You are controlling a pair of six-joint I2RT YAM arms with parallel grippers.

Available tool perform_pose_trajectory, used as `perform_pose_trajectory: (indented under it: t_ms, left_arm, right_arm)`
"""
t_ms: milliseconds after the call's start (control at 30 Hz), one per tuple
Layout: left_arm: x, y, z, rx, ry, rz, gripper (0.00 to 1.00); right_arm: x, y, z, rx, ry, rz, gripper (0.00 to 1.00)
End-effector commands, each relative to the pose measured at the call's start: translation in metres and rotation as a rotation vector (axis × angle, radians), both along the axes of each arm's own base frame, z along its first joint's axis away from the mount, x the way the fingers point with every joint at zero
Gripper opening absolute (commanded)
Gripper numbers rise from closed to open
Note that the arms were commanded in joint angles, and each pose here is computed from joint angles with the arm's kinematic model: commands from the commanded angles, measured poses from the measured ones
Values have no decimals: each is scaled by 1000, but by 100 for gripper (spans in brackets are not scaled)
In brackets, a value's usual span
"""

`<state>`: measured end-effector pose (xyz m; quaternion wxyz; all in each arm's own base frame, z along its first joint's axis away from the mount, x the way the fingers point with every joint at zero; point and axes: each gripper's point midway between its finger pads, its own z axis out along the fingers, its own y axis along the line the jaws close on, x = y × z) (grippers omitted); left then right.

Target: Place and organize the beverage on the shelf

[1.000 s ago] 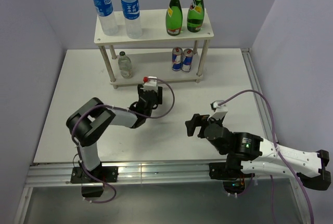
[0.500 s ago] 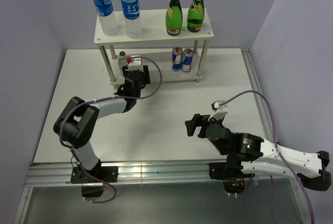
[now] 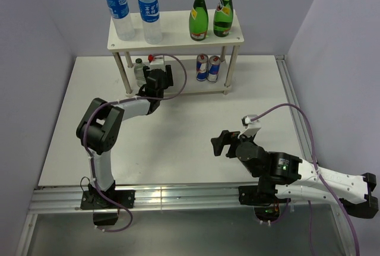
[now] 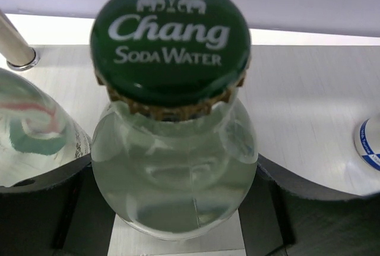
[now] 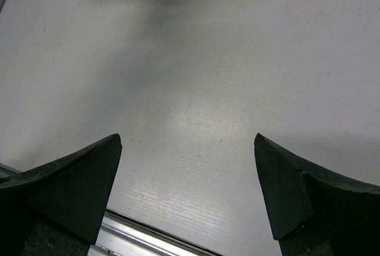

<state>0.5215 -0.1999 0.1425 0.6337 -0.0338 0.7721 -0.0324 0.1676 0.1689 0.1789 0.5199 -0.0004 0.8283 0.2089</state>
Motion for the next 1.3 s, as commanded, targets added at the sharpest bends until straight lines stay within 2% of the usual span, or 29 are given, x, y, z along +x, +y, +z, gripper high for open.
perform_pose_trajectory:
  t_ms: [0,33,167,233,300,333,567,833,900,967,1000,1033,1100,1133,1200,1267]
  left_arm:
    - [17,-7,59,-90,-151,-14,2]
    - [17,-6,58,-89,-152,-11,4]
    - [11,-5,56,-102,-148,-14,28]
    - [8,-4,54,-99,-140,-20,36]
    - [3,-6,50,-102,-124,-37,53]
    - [1,-6,53,-104,-130,-37,66]
    - [-20,-14,53,-91,-100,-66,99]
    - [-78,-39,49,-67,-55,-107,99]
    - [-100,-36,32,-49,18,-80,99]
    - [-125,-43,38,-103,54,-83,99]
    - [-144,-34,18,-58,138,-72,98]
    - [-161,-36,33,-112,135,-80,97]
    - [-187,-23,27,-100,167,-64,98]
    - [-206,-12,42,-115,162,-57,98]
    - [-222,4,53,-127,156,-43,98]
    - [-240,30,86,-148,118,-27,98]
  right_arm:
    - [3,0,5,23,-19,-11,100]
    - [3,1,4,22,-18,-11,100]
    - [3,0,4,20,-19,-14,100]
    - [3,0,3,18,-18,-16,100]
    - [3,-1,4,21,-18,-16,100]
    - [3,-1,5,23,-19,-18,100]
    - [4,-4,6,36,-24,-32,100]
    - [5,-9,8,53,-30,-53,100]
    - [5,-10,8,51,-29,-59,100]
    - [4,-9,8,48,-27,-54,100]
    - [4,-9,9,48,-28,-47,100]
    - [2,-7,9,46,-24,-31,100]
    - [1,-6,10,49,-25,-24,100]
    - [1,-4,11,57,-27,-14,100]
    - [1,-3,12,49,-29,-9,100]
    - [3,-4,17,37,-32,-19,100]
